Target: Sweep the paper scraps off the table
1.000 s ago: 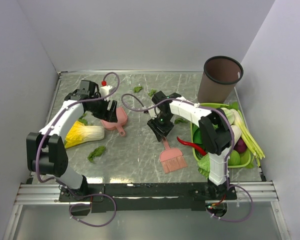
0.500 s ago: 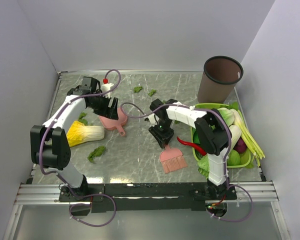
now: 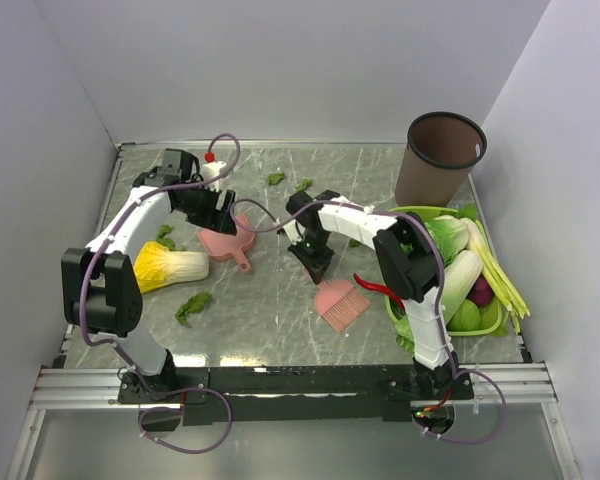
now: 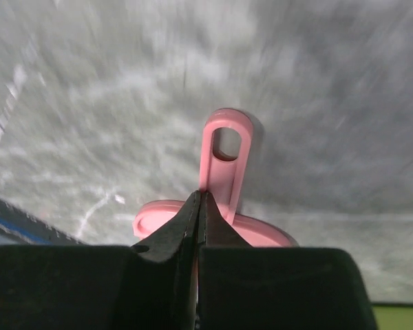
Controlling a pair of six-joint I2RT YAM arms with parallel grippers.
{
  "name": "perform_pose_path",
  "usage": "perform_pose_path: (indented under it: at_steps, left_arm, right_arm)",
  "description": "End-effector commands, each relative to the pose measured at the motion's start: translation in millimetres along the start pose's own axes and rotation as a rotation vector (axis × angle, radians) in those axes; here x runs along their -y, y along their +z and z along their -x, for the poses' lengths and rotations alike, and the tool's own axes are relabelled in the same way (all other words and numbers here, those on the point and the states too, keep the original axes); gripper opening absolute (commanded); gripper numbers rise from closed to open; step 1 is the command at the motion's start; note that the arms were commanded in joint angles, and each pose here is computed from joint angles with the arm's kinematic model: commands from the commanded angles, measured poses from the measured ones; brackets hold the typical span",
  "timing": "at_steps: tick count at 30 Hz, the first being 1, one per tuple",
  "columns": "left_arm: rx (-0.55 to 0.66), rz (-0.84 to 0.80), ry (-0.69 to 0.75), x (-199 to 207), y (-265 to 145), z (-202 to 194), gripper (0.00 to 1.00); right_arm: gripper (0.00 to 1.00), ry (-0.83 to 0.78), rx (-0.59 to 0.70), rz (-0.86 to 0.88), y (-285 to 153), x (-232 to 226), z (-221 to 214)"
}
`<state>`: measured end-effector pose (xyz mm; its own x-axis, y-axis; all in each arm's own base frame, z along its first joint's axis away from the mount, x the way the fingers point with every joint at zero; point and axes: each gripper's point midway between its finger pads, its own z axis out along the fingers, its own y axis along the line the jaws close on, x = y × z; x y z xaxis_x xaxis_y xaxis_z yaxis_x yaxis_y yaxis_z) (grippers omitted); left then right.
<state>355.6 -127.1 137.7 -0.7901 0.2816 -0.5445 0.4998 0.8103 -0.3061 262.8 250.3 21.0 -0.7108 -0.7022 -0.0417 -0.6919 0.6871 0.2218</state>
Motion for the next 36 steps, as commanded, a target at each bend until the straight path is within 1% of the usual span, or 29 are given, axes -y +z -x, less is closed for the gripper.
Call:
perform_pose_path:
  at_steps: [1, 3, 4, 5, 6, 8, 9, 10, 12, 13, 14, 15, 16, 18, 21, 28, 34, 36]
  left_arm:
    - [0.062, 0.006, 0.027, 3, -13, 24, 0.80]
    - [0.065, 0.011, 0.038, 3, -16, 25, 0.80]
    - [0.068, 0.012, 0.044, 3, -18, 26, 0.80]
    - [0.069, 0.013, 0.056, 3, -18, 26, 0.80]
    - [0.071, 0.010, 0.061, 4, -19, 27, 0.80]
    - [0.076, -0.001, 0.077, 6, -20, 27, 0.81]
    - [0.077, -0.002, 0.081, 6, -20, 27, 0.81]
    - [0.081, -0.001, 0.081, 7, -21, 27, 0.81]
    - [0.080, -0.006, 0.079, 7, -20, 24, 0.81]
    - [0.083, -0.009, 0.079, 8, -20, 24, 0.81]
    - [0.080, -0.008, 0.074, 8, -19, 22, 0.81]
    - [0.080, -0.008, 0.073, 8, -19, 22, 0.81]
    - [0.081, -0.008, 0.073, 9, -20, 22, 0.81]
    - [0.081, 0.001, 0.075, 8, -21, 21, 0.81]
    - [0.077, 0.013, 0.077, 7, -24, 19, 0.81]
    - [0.083, 0.027, 0.076, 6, -26, 18, 0.81]
    - [0.078, 0.024, 0.067, 6, -24, 15, 0.81]
    - [0.079, 0.033, 0.076, 6, -26, 15, 0.81]
  right_arm:
    - [0.00, -0.050, 0.131, -0.035, -3, 17, 50]
    - [0.00, -0.040, 0.135, 0.004, -13, 22, 50]
    - [0.04, -0.058, 0.161, 0.066, -22, 15, 52]
    - [0.14, -0.046, 0.172, 0.084, -28, 21, 49]
    - [0.27, -0.064, 0.216, 0.093, -43, 19, 51]
    - [0.42, -0.135, 0.257, 0.115, -50, 15, 44]
    - [0.47, -0.199, 0.357, 0.088, -72, 10, 54]
    - [0.56, -0.225, 0.361, 0.072, -67, 12, 44]
    - [0.62, -0.254, 0.436, -0.008, -78, 19, 47]
    - [0.66, -0.249, 0.456, -0.035, -71, 24, 50]
    - [0.66, -0.234, 0.442, -0.080, -68, 32, 49]
    - [0.66, -0.216, 0.401, -0.077, -55, 35, 48]
    - [0.67, -0.188, 0.382, -0.075, -56, 35, 51]
    - [0.68, -0.148, 0.343, -0.087, -40, 43, 52]
    - [0.68, -0.129, 0.341, -0.109, -29, 47, 57]
    - [0.67, -0.148, 0.295, -0.100, -7, 30, 48]
    - [0.66, -0.139, 0.297, -0.104, -7, 30, 49]
    - [0.65, -0.134, 0.326, -0.094, -14, 26, 53]
